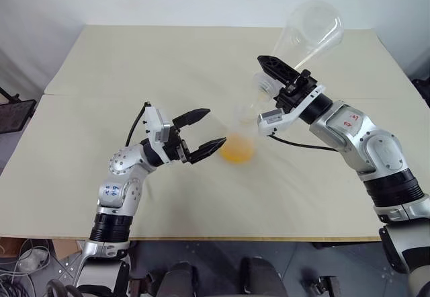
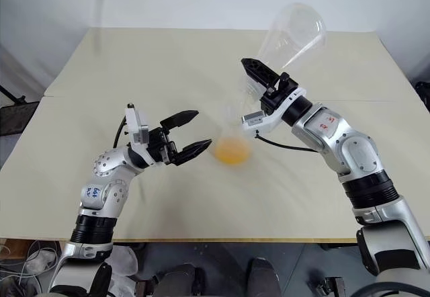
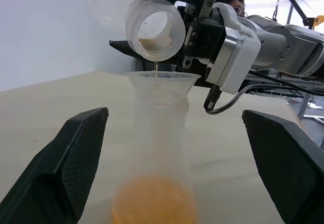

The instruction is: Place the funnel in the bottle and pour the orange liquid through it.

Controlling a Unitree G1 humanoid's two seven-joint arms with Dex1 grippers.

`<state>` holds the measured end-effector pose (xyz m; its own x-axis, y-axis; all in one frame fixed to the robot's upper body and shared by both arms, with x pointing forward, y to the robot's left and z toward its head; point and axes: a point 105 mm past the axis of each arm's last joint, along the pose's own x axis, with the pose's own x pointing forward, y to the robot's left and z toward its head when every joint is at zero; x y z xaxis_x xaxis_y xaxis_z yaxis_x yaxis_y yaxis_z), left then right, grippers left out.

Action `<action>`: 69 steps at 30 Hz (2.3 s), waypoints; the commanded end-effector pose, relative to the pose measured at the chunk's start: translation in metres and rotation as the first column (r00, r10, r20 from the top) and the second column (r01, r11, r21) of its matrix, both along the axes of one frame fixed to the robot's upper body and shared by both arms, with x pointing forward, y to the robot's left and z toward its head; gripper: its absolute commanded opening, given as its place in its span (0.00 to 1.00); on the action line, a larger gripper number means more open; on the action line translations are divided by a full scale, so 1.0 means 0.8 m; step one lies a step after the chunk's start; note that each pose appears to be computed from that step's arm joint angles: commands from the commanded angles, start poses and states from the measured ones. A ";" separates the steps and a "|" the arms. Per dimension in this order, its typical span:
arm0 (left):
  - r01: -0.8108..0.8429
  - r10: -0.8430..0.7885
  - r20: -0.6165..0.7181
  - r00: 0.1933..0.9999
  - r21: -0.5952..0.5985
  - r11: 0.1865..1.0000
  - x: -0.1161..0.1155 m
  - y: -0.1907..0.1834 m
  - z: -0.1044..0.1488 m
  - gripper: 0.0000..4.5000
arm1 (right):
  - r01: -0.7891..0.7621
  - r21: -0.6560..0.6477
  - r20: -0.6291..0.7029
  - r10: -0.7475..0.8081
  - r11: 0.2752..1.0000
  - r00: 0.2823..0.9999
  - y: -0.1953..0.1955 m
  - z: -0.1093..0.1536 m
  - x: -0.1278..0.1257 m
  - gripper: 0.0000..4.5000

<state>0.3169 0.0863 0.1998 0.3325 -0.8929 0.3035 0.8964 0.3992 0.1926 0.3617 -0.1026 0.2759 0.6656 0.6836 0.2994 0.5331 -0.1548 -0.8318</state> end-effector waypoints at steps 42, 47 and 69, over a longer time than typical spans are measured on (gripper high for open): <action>0.020 -0.020 0.030 0.999 0.008 1.000 -0.002 0.001 0.007 1.00 | 0.388 0.871 -0.490 0.567 0.300 0.662 -0.190 -0.008 -0.053 0.55; 0.034 -0.035 0.028 0.999 0.005 0.999 -0.002 -0.004 0.007 1.00 | 0.392 0.917 -0.357 0.577 0.069 0.735 -0.248 -0.029 -0.056 0.55; 0.003 -0.004 0.030 1.000 0.037 0.999 0.000 0.016 0.012 1.00 | 0.299 0.939 -0.178 0.506 -0.170 0.844 -0.343 -0.033 -0.097 0.99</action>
